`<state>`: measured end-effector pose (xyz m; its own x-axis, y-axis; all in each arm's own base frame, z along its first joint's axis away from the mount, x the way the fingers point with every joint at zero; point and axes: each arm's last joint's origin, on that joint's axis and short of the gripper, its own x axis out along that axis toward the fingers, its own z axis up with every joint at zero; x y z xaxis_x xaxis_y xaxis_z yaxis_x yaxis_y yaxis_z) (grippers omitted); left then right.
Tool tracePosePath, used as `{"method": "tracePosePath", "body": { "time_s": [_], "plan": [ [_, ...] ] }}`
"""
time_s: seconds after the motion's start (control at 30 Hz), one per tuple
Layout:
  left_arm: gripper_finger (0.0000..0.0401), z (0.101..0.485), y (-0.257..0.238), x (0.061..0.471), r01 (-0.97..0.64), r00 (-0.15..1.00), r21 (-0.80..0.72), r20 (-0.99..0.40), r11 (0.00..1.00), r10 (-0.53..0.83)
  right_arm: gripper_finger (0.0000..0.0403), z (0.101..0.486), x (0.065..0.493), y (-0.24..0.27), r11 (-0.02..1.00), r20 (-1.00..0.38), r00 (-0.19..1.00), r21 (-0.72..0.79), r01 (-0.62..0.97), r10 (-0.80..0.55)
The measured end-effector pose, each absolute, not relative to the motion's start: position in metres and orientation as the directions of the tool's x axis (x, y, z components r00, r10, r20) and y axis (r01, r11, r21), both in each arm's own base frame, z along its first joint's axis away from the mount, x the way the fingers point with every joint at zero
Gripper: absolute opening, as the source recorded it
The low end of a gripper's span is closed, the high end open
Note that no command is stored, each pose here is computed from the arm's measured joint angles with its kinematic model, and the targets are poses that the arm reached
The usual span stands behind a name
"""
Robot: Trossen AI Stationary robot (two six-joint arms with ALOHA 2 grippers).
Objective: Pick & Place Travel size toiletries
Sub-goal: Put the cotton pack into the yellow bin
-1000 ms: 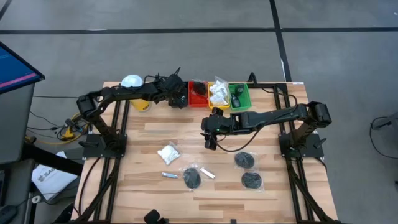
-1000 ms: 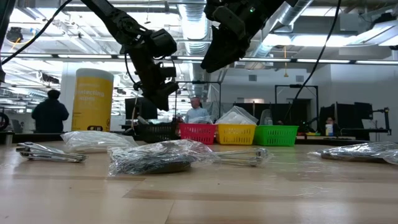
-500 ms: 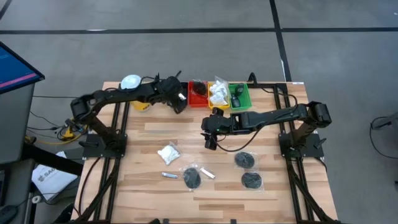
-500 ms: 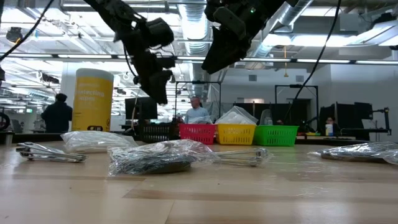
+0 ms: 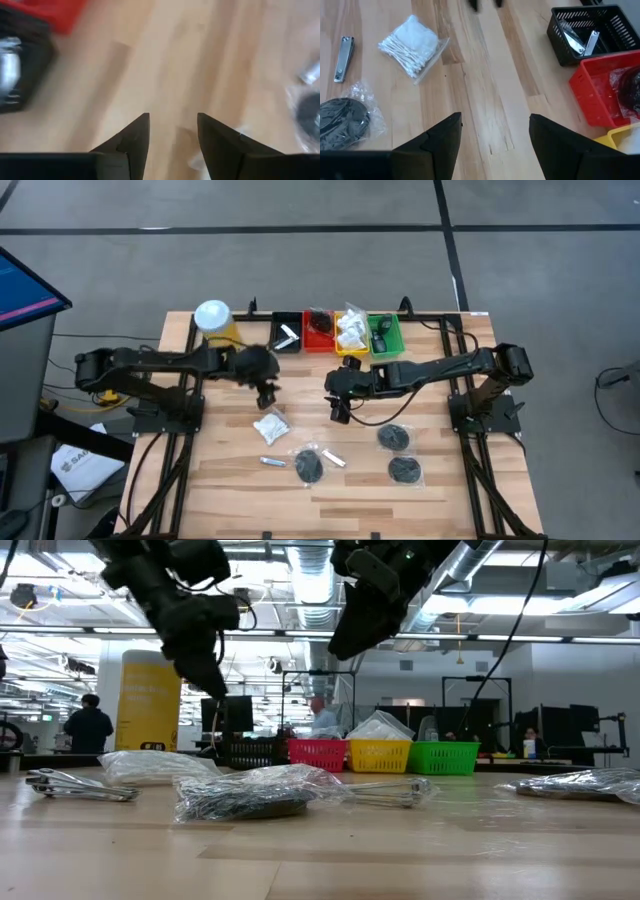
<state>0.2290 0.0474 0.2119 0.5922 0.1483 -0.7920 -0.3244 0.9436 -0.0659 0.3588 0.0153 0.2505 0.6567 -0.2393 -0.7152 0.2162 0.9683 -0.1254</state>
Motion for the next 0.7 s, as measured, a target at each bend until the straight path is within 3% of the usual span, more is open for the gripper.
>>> {"method": "tracePosePath", "body": {
  "time_s": [0.27, 0.7],
  "plan": [
    [0.0154, 0.181, 0.02, 0.216, -0.337, 0.584, -0.153, -0.808, 0.929, 0.079, 0.0221, 0.251, 0.36, 0.015, 0.968, -0.708, 0.665, -0.122, 0.218, -0.239],
    [0.0154, 0.156, 0.015, 0.205, -0.418, 0.578, -0.227, -0.814, 0.879, 0.065, 0.0221, 0.251, 0.36, 0.015, 0.968, -0.708, 0.665, -0.123, 0.218, -0.239]
  ]
}}
